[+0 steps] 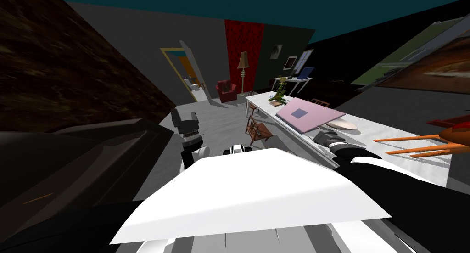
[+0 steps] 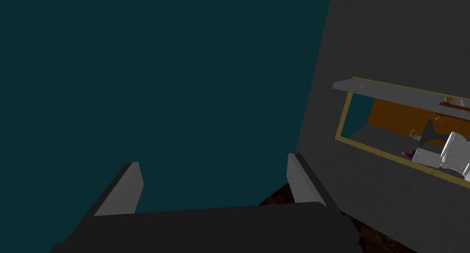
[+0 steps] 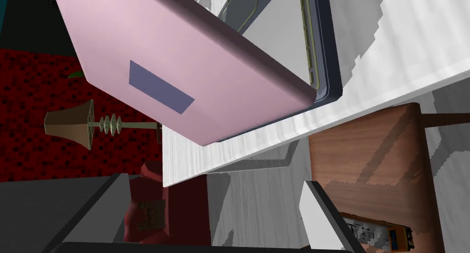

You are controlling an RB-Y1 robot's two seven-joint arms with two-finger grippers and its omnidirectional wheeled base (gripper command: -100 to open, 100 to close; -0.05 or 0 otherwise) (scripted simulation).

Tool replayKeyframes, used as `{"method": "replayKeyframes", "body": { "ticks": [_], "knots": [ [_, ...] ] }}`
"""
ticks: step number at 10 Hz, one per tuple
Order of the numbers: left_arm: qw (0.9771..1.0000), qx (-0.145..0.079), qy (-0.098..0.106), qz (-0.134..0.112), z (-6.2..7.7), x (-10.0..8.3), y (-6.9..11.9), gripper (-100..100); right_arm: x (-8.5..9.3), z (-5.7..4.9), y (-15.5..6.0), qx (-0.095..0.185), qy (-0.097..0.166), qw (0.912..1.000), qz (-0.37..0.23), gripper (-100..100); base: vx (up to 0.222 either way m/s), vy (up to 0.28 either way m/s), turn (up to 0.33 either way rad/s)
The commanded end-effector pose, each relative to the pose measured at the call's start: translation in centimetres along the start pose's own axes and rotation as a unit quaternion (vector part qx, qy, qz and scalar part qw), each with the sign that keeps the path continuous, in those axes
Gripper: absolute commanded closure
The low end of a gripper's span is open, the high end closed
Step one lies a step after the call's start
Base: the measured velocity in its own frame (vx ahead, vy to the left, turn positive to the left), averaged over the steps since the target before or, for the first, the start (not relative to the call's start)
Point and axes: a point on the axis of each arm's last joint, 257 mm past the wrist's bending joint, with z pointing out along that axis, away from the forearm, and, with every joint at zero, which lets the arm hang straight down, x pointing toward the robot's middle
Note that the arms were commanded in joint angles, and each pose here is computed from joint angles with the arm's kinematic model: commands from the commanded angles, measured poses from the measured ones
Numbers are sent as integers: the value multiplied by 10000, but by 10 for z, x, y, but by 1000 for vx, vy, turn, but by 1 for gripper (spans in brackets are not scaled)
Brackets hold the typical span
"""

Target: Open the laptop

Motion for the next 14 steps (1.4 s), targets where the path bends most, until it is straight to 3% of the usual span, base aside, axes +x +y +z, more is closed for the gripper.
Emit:
{"method": "replayKeyframes", "body": {
  "ticks": [1,2,3,6,7,9,10,11,12,14],
  "knots": [
    [10000,0,0,0,0,0,0,0,-38,7,-22,348,-295,9973,-571,-100,-244,-240,304],
    [10000,-1,1,1,0,0,0,0,-38,7,-22,348,-295,9973,-571,-100,-121,-218,81],
    [10000,-2,0,2,0,0,0,0,-52,8,-32,508,-396,9949,-782,-100,-156,-235,173],
    [10000,-2,-1,1,0,0,0,0,-52,8,-32,507,-396,9950,-768,-100,-42,-75,17],
    [10000,-2,-1,0,0,0,0,0,-66,10,-43,670,-490,9920,-952,-100,-64,-65,180],
    [10000,-1,-1,1,0,0,0,0,-66,10,-43,673,-490,9917,-984,-100,-58,-85,53],
    [10000,-2,-1,1,0,0,0,0,-80,11,-54,841,-575,9878,-1177,-100,-86,-112,161],
    [10000,-1,0,1,0,0,0,0,-80,11,-54,828,-579,9893,-1050,-100,-87,-107,105],
    [10000,-2,-1,1,0,0,0,0,-93,11,-65,1011,-653,9834,-1359,-100,-134,-156,151],
    [10000,-2,0,2,0,0,0,0,-93,11,-65,999,-671,9857,-1183,-100,-82,-110,47]
  ]
}}
